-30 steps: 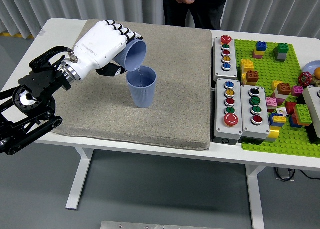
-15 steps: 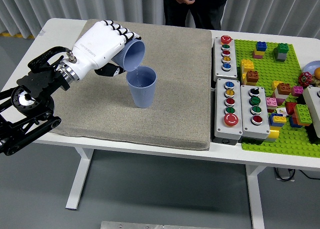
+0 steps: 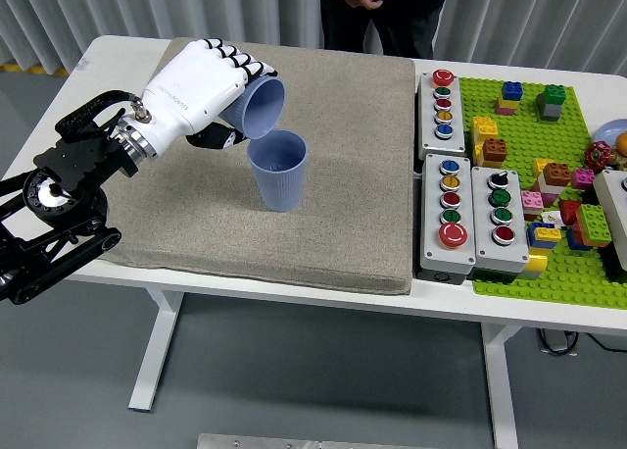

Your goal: Pick cup pour cup place

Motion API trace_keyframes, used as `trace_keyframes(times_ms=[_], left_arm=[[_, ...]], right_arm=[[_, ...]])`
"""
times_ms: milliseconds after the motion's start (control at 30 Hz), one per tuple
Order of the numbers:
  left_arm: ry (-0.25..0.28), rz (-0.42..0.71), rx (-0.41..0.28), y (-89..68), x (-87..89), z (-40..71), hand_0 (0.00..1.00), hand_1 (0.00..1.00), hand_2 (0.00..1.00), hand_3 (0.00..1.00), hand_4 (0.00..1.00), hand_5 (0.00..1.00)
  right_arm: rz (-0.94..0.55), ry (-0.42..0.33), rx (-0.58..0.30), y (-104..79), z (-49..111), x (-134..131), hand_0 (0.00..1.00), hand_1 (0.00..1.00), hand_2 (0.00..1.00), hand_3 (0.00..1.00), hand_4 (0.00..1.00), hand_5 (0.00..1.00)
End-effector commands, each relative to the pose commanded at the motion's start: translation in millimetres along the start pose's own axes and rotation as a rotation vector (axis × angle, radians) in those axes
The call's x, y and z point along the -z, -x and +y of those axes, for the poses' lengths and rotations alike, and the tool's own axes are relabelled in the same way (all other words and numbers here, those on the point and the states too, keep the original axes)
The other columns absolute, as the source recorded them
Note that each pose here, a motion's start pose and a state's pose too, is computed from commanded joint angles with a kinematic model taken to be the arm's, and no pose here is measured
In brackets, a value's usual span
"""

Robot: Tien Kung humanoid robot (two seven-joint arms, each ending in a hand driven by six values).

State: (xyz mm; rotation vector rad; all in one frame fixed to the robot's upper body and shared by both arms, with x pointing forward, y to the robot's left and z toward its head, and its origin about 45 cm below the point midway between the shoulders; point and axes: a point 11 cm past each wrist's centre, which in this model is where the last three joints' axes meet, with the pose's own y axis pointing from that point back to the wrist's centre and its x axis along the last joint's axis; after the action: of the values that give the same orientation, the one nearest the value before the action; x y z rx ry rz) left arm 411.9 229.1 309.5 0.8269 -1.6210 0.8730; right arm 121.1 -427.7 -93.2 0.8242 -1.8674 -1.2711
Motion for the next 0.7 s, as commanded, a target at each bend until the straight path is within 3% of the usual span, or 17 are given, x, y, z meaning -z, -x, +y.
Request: trace_keyframes(times_ms=[133, 500, 700], left_arm=[[-0.053, 0.132, -0.037, 0.0, 9.1, 2.7, 0.555, 0.52, 0.544, 0.568, 0.682, 0.148], [-0.252, 0.655, -0.185, 9.4, 45.3, 19.7, 0.556, 0.522, 0.539, 0.563, 0.681, 0.141], [-0.41, 0.974, -0.285, 31.3, 66.7, 39.3, 0.556, 0.525, 0.548, 0.564, 0.685, 0.143]], right_arm=[[-0.001, 0.0, 0.0, -0.1, -0.1, -0.3, 0.721, 0.687, 0.736, 0.699, 0.333, 0.295], [0.002, 0.002, 0.0, -0.3, -0.1, -1.0, 0.72, 0.687, 0.736, 0.698, 0.332, 0.295], [0.004, 0.003, 0.0, 0.1, -0.1, -1.0, 0.72, 0.687, 0.736, 0.698, 0.331, 0.294]])
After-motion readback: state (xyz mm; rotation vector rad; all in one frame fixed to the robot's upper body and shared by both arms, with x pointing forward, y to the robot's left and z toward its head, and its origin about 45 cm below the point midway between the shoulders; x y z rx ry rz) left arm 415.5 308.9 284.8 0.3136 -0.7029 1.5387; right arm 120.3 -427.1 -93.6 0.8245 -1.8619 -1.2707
